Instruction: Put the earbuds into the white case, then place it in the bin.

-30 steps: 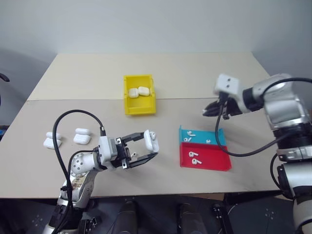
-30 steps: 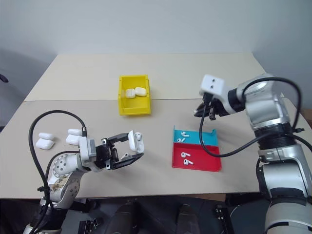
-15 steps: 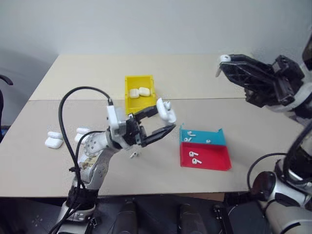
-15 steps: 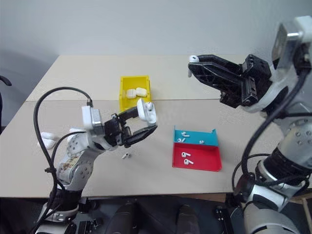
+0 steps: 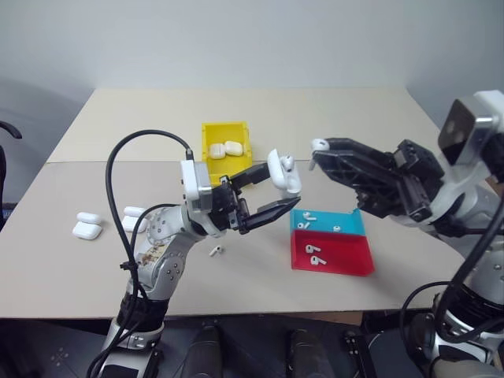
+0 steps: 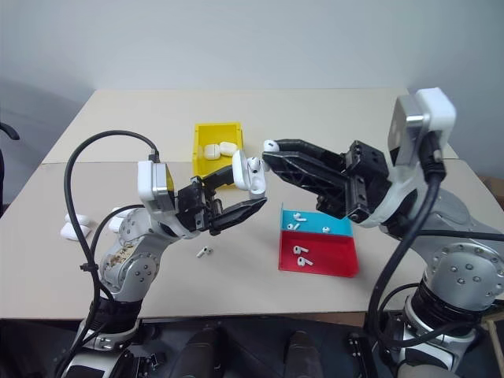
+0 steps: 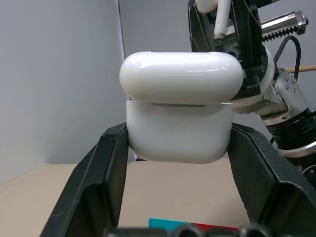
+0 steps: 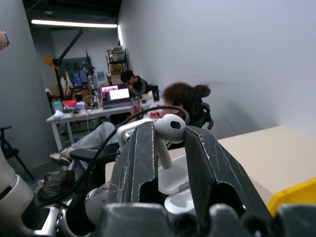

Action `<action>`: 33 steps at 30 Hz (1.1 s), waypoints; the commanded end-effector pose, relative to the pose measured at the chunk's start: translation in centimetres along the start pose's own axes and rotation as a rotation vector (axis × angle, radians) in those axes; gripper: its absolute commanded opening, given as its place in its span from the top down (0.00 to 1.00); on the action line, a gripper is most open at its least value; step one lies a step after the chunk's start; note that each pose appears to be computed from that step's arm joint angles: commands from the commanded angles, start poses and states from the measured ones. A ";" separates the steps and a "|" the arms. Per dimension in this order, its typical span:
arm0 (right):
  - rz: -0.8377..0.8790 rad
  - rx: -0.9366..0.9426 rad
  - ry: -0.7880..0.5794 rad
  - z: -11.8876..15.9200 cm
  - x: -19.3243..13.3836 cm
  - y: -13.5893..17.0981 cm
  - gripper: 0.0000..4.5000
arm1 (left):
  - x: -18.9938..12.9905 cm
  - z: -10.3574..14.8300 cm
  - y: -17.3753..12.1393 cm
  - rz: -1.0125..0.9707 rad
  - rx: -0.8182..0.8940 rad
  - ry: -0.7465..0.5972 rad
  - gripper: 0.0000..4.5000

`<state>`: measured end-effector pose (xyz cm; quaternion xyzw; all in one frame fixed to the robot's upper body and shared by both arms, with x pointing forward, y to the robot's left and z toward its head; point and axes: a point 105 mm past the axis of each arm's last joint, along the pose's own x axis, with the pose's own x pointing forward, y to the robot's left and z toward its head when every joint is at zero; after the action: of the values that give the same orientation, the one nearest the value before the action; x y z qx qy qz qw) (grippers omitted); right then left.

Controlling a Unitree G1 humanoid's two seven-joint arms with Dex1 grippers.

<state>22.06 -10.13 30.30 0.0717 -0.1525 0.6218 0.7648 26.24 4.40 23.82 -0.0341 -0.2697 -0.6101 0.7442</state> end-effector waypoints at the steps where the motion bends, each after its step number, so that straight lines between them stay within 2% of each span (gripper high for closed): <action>1: 0.007 -0.064 0.009 0.2 0.0 0.5 0.86 | 0.3 1.4 -0.6 -0.036 0.028 -0.050 0.39; 31: 0.016 -0.073 0.100 -2.1 0.6 0.3 0.86 | 0.3 1.1 -0.8 -0.035 0.032 -0.053 0.39; 33: 0.012 -0.070 0.114 -2.2 0.5 0.2 0.70 | 0.3 1.0 -0.8 -0.034 0.033 -0.054 0.39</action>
<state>22.63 -8.93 27.96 0.0187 -0.1202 0.6226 0.7730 25.79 4.24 23.74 -0.0376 -0.2742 -0.6179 0.7359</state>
